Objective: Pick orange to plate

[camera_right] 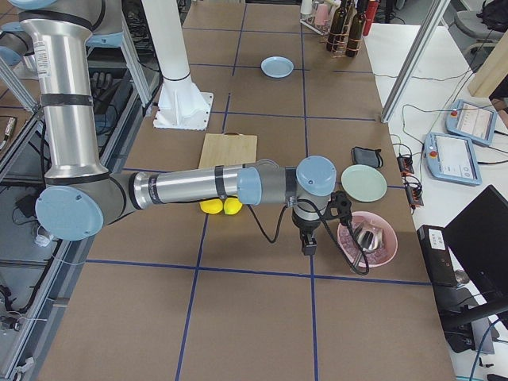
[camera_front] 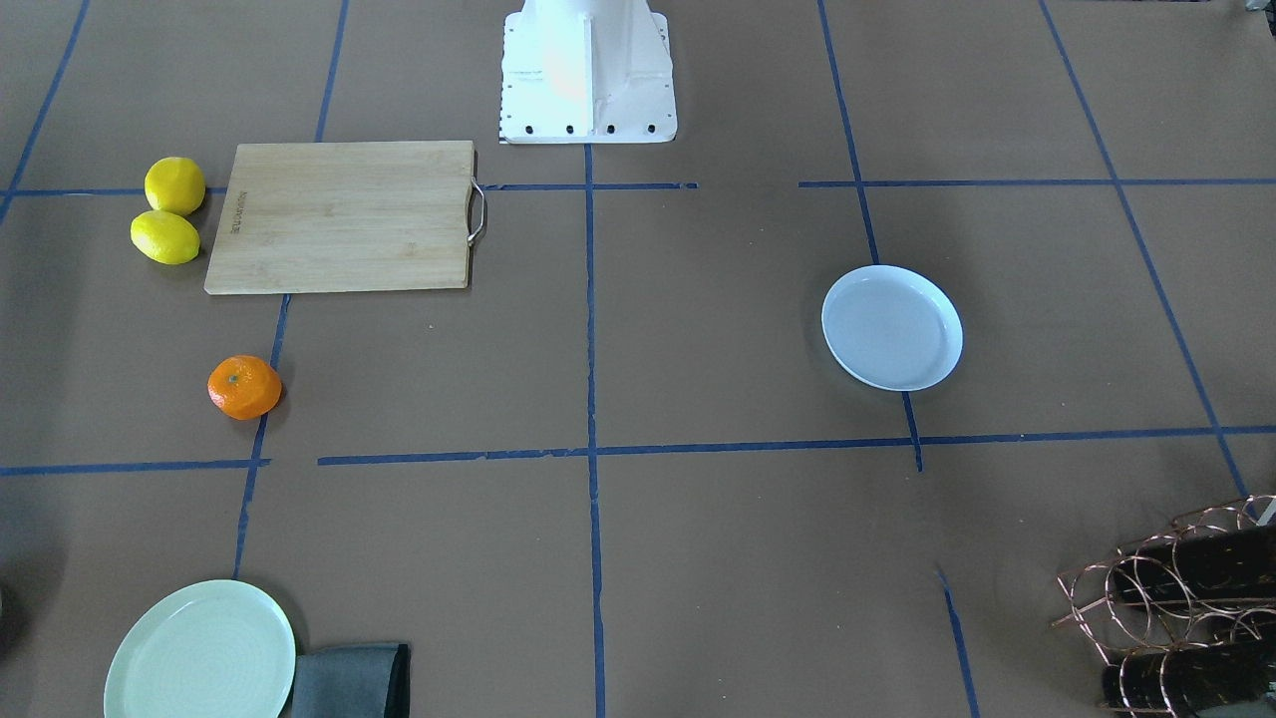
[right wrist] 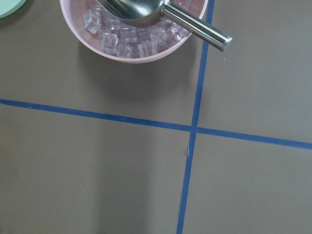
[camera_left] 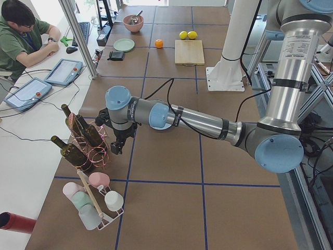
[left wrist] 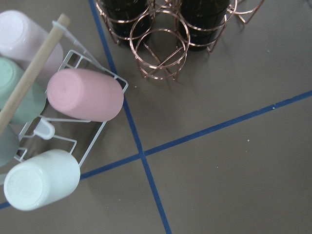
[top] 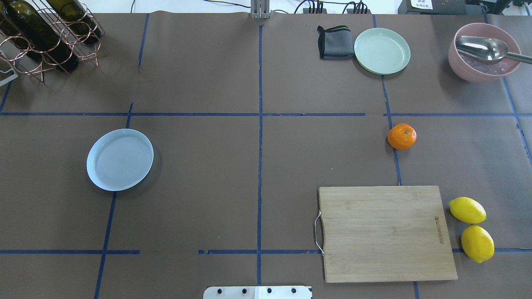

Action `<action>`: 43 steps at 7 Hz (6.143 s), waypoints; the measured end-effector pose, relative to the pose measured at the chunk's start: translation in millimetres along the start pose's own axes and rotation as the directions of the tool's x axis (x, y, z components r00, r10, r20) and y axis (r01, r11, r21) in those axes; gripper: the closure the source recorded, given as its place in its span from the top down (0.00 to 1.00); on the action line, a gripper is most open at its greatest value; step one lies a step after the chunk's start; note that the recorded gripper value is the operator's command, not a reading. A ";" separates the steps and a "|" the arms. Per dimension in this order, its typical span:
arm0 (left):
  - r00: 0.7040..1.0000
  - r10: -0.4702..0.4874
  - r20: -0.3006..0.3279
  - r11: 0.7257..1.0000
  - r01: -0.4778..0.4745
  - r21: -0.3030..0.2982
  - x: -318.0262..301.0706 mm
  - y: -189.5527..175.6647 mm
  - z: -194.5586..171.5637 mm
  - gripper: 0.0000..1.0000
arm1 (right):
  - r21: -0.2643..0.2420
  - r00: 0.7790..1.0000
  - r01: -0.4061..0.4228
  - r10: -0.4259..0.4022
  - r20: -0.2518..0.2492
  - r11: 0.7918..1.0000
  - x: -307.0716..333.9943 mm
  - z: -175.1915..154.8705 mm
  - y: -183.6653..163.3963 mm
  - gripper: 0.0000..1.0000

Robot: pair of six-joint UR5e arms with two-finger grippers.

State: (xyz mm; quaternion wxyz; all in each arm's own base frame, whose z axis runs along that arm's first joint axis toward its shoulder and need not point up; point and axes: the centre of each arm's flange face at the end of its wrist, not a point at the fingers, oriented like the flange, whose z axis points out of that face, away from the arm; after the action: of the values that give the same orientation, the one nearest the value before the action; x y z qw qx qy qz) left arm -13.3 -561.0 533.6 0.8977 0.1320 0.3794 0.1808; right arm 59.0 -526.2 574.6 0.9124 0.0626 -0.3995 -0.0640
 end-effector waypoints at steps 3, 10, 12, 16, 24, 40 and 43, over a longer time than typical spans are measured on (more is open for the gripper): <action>0.970 -0.236 -0.050 0.972 0.237 0.008 74.7 -27.6 62.7 1.00 | 0.013 0.998 0.042 -0.042 0.036 0.999 -22.2 8.1 -11.0 1.00; 0.814 -0.580 -0.021 0.814 0.581 0.014 249.7 -0.6 193.1 0.88 | 0.009 0.999 0.013 -0.014 0.045 1.000 -37.9 15.0 -16.1 1.00; 0.814 -0.580 -0.003 0.814 0.580 0.005 265.2 7.9 213.1 0.82 | 0.009 0.999 0.013 -0.013 0.045 1.000 -38.1 14.6 -16.1 1.00; 0.818 -0.575 0.014 0.818 0.575 -0.012 267.7 14.2 227.2 0.53 | 0.014 0.999 0.016 -0.017 0.045 1.000 -40.0 12.3 -16.4 1.00; 0.828 -0.561 0.007 0.828 0.561 -0.023 276.9 16.9 228.4 0.00 | 0.014 0.999 0.015 -0.016 0.045 1.000 -40.1 12.1 -16.3 1.00; 0.589 -0.759 -0.278 0.640 0.754 -0.151 589.7 -106.7 201.0 0.00 | 0.039 0.980 -0.170 0.165 0.112 0.985 -215.1 24.2 -40.9 1.00; 0.593 -0.756 -0.277 0.642 0.754 -0.137 597.4 -100.3 215.2 0.00 | 0.036 0.980 -0.167 0.163 0.111 0.985 -229.8 34.0 -40.9 1.00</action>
State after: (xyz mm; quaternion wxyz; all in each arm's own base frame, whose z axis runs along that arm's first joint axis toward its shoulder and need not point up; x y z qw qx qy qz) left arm 552.4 -418.9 263.3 0.8188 -0.0735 0.5344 -0.1967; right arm -123.4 -530.3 425.0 0.8900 0.0464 -0.4532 0.0177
